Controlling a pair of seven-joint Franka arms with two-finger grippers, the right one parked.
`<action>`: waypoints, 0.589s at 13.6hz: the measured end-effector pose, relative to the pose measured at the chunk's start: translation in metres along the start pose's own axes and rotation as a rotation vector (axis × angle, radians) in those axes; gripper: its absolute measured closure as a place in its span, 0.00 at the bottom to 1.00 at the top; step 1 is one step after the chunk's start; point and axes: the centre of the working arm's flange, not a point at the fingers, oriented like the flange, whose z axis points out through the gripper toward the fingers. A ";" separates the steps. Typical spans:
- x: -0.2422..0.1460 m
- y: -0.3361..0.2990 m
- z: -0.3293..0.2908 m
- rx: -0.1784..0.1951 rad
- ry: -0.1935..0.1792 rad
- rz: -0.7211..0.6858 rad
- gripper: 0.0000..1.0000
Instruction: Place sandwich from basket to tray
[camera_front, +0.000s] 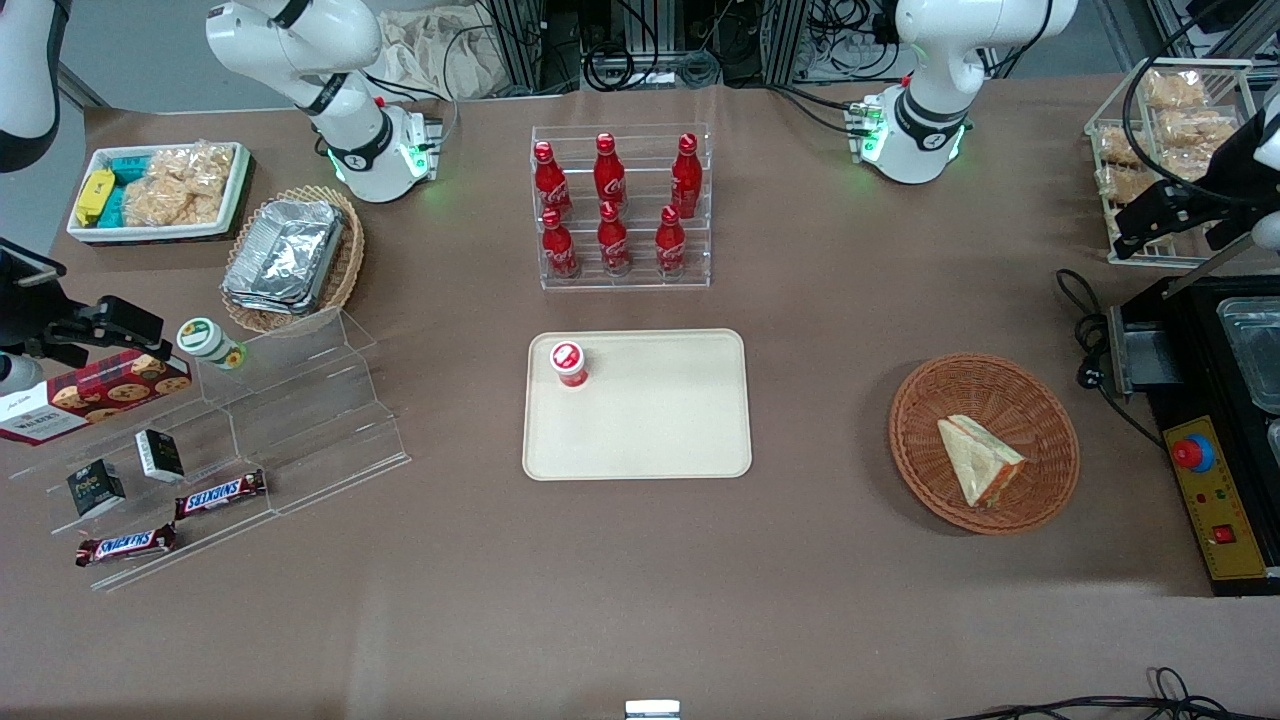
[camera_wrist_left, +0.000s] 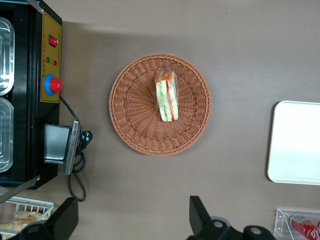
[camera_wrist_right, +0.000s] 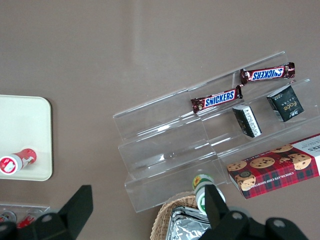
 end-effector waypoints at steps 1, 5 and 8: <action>0.000 0.000 -0.001 0.001 -0.005 0.001 0.00; 0.002 -0.001 0.001 0.001 -0.014 -0.017 0.00; 0.011 0.001 0.017 -0.017 -0.044 -0.050 0.00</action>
